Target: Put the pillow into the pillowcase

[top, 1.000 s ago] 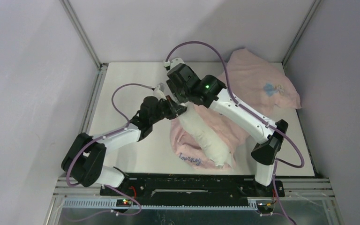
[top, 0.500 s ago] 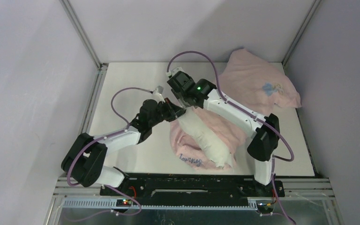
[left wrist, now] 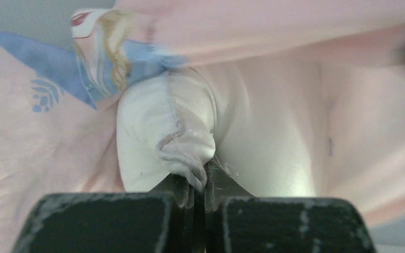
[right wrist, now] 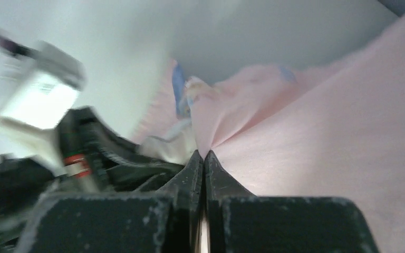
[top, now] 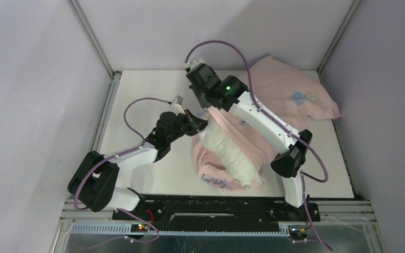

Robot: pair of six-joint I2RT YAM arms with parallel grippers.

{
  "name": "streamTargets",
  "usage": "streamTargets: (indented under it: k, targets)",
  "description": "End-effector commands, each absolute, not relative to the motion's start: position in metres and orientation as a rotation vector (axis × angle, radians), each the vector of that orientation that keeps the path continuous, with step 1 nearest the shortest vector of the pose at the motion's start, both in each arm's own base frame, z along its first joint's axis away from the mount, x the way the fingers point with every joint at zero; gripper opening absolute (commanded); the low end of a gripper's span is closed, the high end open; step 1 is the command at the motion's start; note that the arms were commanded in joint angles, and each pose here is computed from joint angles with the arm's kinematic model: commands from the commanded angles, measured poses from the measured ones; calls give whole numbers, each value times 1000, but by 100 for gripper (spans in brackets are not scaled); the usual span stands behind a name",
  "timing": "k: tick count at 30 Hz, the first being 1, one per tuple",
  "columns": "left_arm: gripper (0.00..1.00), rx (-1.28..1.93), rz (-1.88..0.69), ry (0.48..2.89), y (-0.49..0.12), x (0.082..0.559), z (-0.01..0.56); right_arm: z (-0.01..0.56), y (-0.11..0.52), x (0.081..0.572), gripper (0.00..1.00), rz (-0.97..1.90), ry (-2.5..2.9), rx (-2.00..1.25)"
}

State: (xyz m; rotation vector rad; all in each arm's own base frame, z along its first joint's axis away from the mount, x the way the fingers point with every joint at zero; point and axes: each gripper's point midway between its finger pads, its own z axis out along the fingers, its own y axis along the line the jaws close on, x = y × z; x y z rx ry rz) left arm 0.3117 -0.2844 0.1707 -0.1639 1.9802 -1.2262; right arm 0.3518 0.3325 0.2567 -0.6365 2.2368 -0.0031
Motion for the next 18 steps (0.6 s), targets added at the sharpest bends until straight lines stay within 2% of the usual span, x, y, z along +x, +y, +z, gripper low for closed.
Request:
streamTargets:
  k: [1, 4, 8, 13, 14, 16, 17, 18]
  targets:
    - [0, -71, -1320, 1798, -305, 316, 231, 338, 405, 312, 0, 524, 2109, -613]
    - [0, -166, -1293, 1747, -284, 342, 244, 336, 414, 296, 0, 561, 2120, -606]
    - [0, -376, -1307, 1670, -243, 389, 255, 303, 410, 287, 0, 612, 2192, -584]
    - [0, -548, -1244, 1711, -211, 440, 223, 274, 396, 283, 2, 590, 2251, -566]
    - [0, -552, -1259, 1717, -210, 445, 221, 271, 392, 284, 13, 564, 2259, -563]
    - [0, -536, -1266, 1736, -211, 449, 218, 272, 378, 287, 43, 473, 2253, -558]
    - [0, -529, -1259, 1747, -212, 449, 217, 275, 373, 288, 55, 434, 2239, -560]
    - [0, -523, -1255, 1763, -213, 450, 215, 277, 367, 288, 61, 401, 2229, -562]
